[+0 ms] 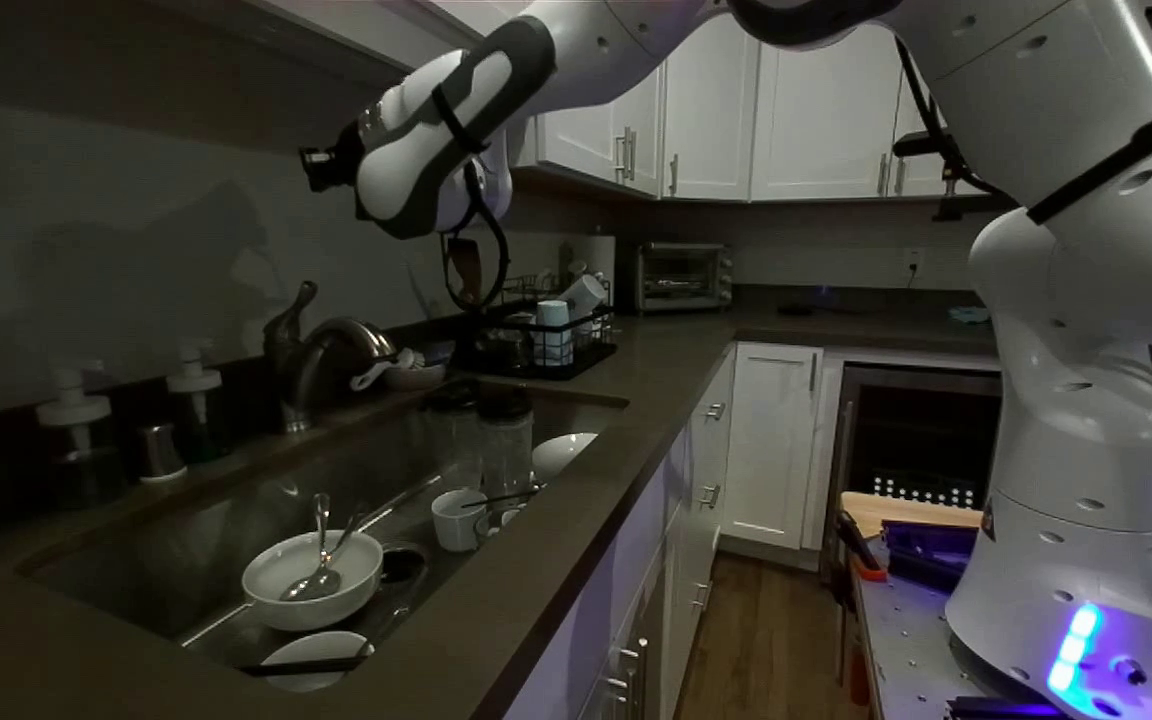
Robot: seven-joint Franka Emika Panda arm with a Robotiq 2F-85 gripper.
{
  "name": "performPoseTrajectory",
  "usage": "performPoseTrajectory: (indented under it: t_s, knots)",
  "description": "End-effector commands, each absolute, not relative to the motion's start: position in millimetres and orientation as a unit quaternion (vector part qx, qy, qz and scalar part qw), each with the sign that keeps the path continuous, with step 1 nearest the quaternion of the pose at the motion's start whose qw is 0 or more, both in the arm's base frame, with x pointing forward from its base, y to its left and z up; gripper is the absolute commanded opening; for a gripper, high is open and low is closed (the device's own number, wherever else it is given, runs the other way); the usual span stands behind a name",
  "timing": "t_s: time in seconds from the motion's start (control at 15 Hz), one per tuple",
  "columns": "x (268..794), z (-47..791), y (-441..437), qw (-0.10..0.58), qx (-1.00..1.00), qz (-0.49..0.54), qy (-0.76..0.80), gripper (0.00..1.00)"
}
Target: Close the tap
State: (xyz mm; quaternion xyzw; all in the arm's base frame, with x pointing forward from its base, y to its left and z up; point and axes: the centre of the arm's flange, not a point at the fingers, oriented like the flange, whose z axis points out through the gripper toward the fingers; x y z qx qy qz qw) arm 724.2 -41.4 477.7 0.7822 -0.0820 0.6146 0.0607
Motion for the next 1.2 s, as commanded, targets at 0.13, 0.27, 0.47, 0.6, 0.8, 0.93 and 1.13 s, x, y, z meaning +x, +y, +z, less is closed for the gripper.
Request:
performPoseTrajectory:
  t_s: [0.13,0.27,0.47,0.6,0.8,0.93,1.13]
  knots:
    - [645.2,456.2,-37.0,0.070,0.782,0.612,-0.094,0.04]
    - [635.2,455.7,-37.6,0.073,0.786,0.606,-0.099,0.04]
    - [617.0,455.8,-36.9,0.077,0.790,0.598,-0.106,0.04]
    - [603.0,458.9,-38.4,0.080,0.792,0.595,-0.111,0.04]
    - [577.9,461.1,-41.5,0.074,0.811,0.567,-0.124,0.04]
    - [556.1,454.9,-42.7,0.072,0.822,0.550,-0.132,0.04]
    - [520.4,441.9,-42.3,0.075,0.835,0.526,-0.139,0.04]
